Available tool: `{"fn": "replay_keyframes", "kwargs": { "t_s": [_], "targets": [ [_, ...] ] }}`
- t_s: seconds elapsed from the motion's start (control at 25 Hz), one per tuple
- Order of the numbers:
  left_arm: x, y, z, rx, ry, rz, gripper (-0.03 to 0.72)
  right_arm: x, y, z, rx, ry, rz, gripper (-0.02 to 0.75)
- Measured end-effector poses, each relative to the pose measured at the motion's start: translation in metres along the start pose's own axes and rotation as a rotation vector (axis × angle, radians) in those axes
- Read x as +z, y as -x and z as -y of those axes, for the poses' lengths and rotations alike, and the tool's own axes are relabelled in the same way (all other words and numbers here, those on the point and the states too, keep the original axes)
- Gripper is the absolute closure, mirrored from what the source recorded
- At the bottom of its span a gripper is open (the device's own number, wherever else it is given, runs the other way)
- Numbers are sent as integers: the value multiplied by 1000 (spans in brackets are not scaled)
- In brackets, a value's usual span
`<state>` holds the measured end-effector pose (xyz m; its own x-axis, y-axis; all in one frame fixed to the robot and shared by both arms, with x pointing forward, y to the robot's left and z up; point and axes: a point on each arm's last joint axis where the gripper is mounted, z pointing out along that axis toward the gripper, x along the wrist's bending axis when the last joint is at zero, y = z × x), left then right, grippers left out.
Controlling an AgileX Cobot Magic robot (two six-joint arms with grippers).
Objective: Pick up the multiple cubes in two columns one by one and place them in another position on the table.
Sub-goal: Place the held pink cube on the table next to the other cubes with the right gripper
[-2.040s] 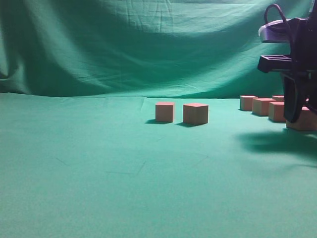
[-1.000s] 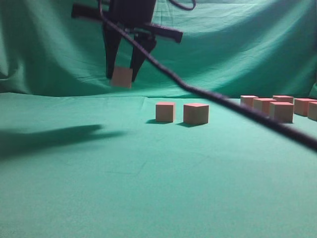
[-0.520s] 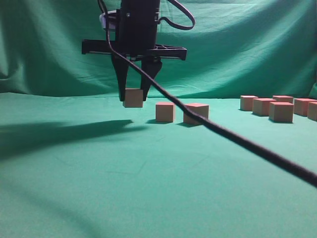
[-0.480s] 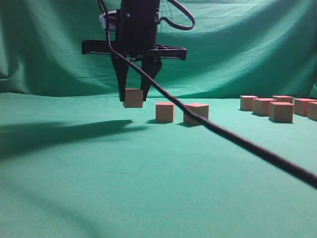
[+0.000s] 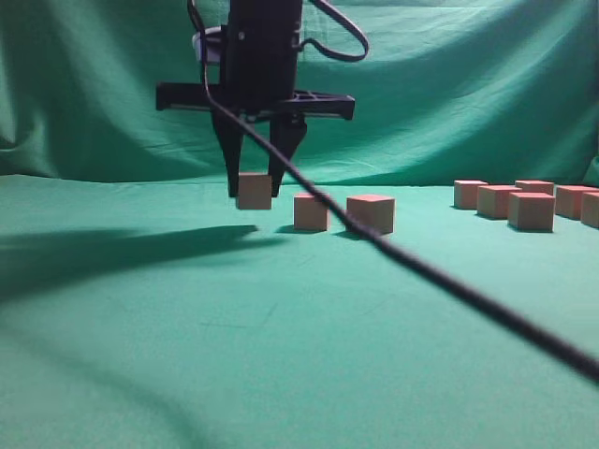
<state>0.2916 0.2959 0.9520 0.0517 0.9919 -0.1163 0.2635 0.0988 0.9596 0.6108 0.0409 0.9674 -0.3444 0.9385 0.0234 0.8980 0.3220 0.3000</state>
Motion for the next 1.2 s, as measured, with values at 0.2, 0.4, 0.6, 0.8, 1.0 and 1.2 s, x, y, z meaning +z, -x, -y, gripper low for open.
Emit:
{"fn": "replay_keyframes", "kwargs": {
  "t_s": [0.2, 0.4, 0.6, 0.8, 1.0, 1.2],
  "targets": [
    [0, 0, 0, 0, 0, 0, 688, 15, -1, 3, 5, -30, 5, 479],
    [0, 0, 0, 0, 0, 0, 688, 18, -1, 4, 6, -36, 3, 479],
    [0, 0, 0, 0, 0, 0, 688, 18, -2, 3, 10, -37, 0, 479],
    [0, 0, 0, 0, 0, 0, 688, 18, -2, 3, -9, -35, -1, 479],
    [0, 0, 0, 0, 0, 0, 688, 19, -4, 0, -45, -13, -11, 318],
    [0, 0, 0, 0, 0, 0, 688, -9, -5, -17, -54, 62, -14, 297]
  ]
}}
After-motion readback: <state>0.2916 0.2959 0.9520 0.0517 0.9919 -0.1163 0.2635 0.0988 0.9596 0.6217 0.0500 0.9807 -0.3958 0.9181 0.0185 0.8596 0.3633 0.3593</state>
